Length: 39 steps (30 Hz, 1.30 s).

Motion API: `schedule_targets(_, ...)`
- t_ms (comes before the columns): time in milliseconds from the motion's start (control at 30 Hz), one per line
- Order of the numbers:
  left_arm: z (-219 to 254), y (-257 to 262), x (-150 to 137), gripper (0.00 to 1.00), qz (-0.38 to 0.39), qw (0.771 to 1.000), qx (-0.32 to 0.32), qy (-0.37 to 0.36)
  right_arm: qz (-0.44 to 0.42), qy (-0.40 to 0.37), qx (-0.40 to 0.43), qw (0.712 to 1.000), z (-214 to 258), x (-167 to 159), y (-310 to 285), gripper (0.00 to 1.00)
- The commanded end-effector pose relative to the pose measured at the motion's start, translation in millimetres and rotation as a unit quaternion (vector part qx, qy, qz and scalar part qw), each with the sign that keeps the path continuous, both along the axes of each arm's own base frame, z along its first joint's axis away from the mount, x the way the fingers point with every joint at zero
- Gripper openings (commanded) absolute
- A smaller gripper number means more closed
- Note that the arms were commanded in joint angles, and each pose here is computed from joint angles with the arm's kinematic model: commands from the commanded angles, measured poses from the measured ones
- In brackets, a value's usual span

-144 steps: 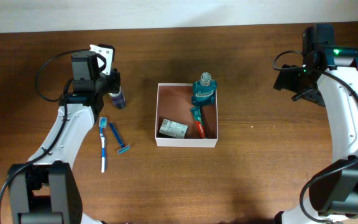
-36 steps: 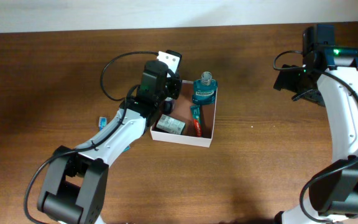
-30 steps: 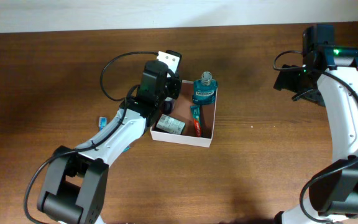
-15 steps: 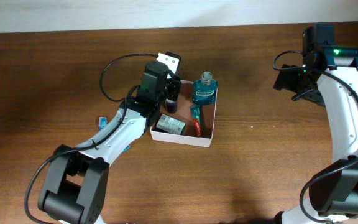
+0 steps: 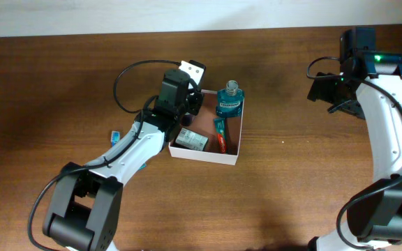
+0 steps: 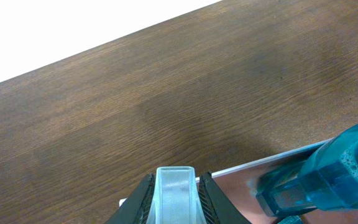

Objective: Pack container
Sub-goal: 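Open the left gripper and raise it out of the box, then move the left gripper down to the blue razor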

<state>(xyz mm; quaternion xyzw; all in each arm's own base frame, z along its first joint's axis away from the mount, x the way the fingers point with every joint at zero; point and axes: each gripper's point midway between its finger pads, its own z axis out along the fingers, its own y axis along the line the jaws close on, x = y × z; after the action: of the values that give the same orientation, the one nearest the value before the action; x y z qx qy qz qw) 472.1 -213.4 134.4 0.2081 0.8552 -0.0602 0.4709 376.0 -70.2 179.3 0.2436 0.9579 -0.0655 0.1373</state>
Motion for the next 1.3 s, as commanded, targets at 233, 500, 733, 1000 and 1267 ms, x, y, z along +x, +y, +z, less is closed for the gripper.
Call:
schedule_targets(233,11,5,5,0.65,0.004,1.000,0.021,-0.021,-0.002,-0.010,-0.002,1.000,7,2,-1,0.99)
schedule_targets(500,51,7,0,0.71,0.003,0.998,0.003,-0.055,-0.002,-0.010,-0.002,1.000,7,2,-1,0.99)
schedule_targets(733,81,5,-33,0.78,-0.025,0.999,-0.033,-0.027,-0.002,-0.010,-0.002,1.000,7,2,-1,0.98)
schedule_targets(1000,105,96,-50,0.81,0.157,0.986,-0.061,0.006,-0.002,-0.010,-0.002,1.000,7,2,-1,0.98)
schedule_targets(1267,33,159,-106,0.87,0.320,0.922,-0.082,0.200,-0.002,-0.010,-0.002,1.000,7,2,-1,0.99)
